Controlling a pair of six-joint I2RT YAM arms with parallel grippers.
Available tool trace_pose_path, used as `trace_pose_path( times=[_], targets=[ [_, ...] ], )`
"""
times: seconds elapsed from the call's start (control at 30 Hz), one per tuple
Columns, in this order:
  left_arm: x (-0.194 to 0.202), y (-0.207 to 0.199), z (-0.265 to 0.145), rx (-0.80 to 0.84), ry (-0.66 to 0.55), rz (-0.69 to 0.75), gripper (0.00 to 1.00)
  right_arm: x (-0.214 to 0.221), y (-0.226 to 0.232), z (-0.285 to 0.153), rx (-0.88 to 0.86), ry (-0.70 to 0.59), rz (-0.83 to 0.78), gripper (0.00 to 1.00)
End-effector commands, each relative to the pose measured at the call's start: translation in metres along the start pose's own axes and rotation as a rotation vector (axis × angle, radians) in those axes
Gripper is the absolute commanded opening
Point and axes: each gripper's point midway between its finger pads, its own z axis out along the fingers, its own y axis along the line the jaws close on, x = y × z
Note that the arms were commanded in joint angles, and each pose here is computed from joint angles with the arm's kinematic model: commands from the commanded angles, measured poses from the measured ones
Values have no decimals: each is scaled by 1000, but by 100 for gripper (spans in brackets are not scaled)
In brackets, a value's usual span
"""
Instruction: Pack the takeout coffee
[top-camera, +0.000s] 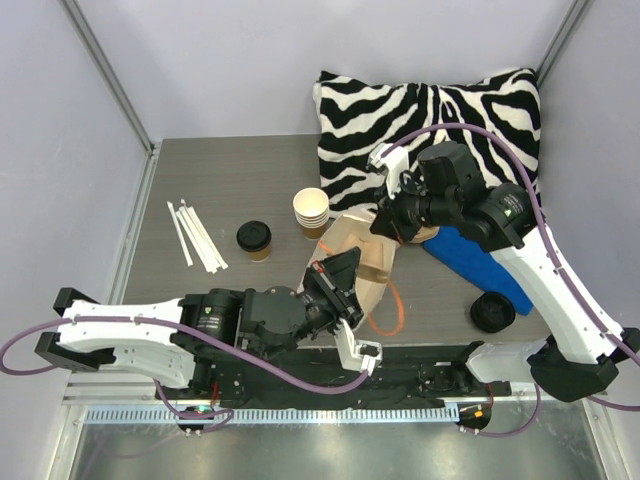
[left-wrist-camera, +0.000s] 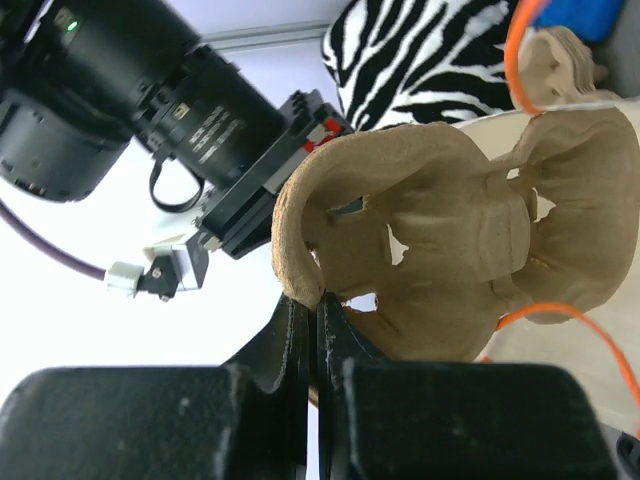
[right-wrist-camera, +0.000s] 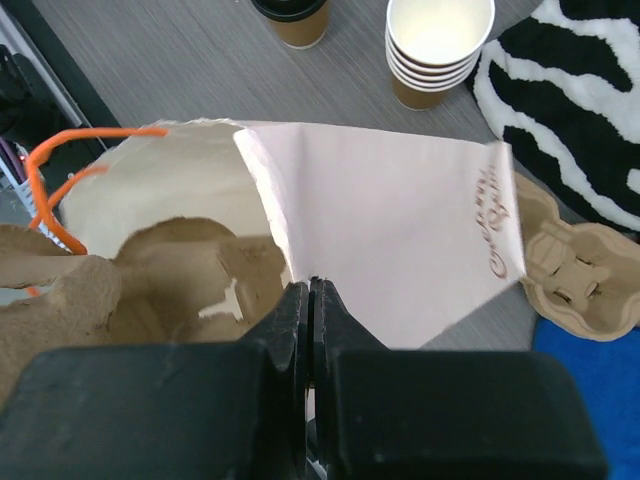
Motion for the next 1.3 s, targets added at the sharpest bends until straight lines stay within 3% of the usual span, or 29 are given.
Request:
trace_pose_path(
  times=[0.0, 0.4, 0.63, 1.27],
  targets=[
    [0, -4, -6, 110, -10, 78, 0, -9, -9, -2, 50, -45, 1, 1],
    [-11, 17, -9, 151, -40, 133, 0, 1, -16, 3, 88, -23, -13, 1],
    [-18, 10, 3, 105, -26, 30, 0, -4, -8, 2, 49, -35, -9, 1],
    [33, -20, 18, 117, 49, -95, 0, -11, 27, 3, -156, -27, 6, 1]
  ],
)
